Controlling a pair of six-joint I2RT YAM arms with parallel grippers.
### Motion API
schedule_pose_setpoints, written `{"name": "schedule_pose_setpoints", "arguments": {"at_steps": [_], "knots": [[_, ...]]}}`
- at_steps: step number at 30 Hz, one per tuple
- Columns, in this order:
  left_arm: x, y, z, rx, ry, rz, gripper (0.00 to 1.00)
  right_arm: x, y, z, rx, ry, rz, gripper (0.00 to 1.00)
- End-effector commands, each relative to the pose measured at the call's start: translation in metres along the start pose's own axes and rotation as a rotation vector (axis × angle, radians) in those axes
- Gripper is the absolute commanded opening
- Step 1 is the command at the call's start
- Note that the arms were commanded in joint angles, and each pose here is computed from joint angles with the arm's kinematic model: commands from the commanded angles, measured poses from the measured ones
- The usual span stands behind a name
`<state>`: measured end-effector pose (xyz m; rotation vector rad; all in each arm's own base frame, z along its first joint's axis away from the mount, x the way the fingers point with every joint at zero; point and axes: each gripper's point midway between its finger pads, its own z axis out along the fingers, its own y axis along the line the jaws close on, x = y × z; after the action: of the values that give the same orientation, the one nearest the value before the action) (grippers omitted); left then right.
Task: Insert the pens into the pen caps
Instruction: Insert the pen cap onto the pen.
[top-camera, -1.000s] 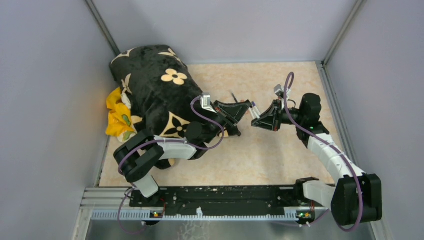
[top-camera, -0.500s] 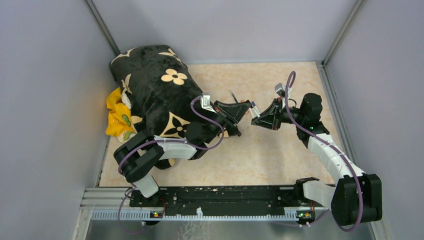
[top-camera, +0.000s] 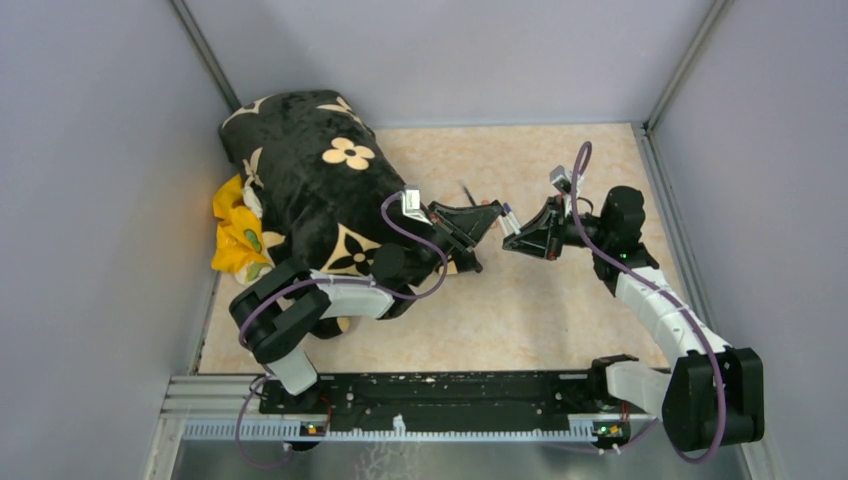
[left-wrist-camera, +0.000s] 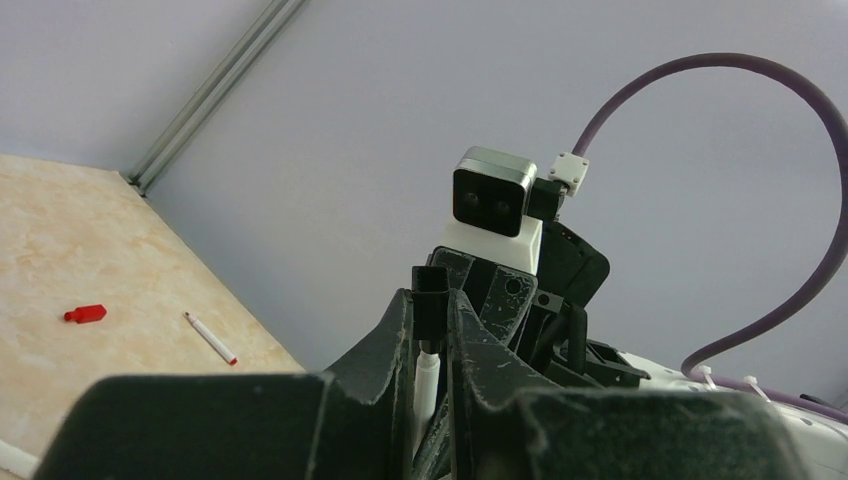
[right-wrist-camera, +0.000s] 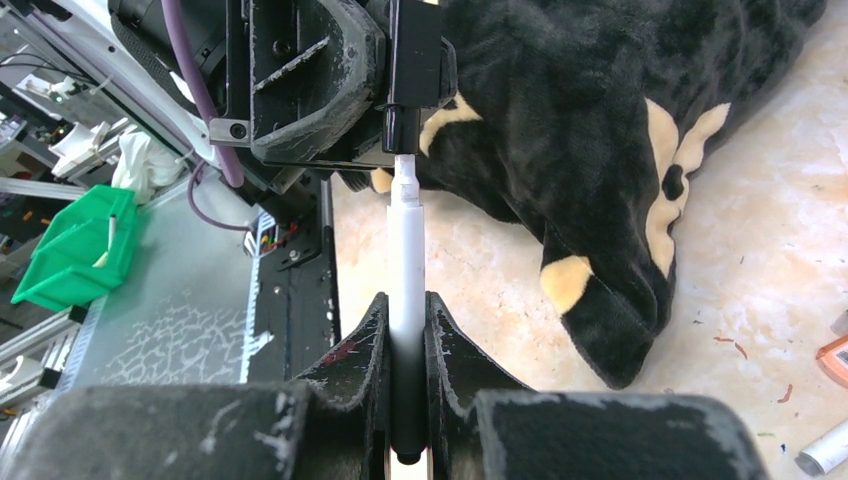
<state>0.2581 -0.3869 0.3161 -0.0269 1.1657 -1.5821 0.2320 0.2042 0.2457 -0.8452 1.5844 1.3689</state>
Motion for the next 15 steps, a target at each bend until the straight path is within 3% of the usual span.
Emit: {"name": "schedule_pose_setpoints", "arguments": {"at_steps": [1, 15], "knots": [[-0.0323, -0.0533, -0.0028, 0.24, -0.132, -0.06, 0.0, -0.0186, 0.0102, -0.001, -0.024, -0.027, -0.097, 0.0], [-0.029, -0.0563, -0.0014, 0.251, -0.121, -0.083, 0.0, -0.0174, 0.0087, -0.0008, -0.016, -0.028, -0.095, 0.0]]}}
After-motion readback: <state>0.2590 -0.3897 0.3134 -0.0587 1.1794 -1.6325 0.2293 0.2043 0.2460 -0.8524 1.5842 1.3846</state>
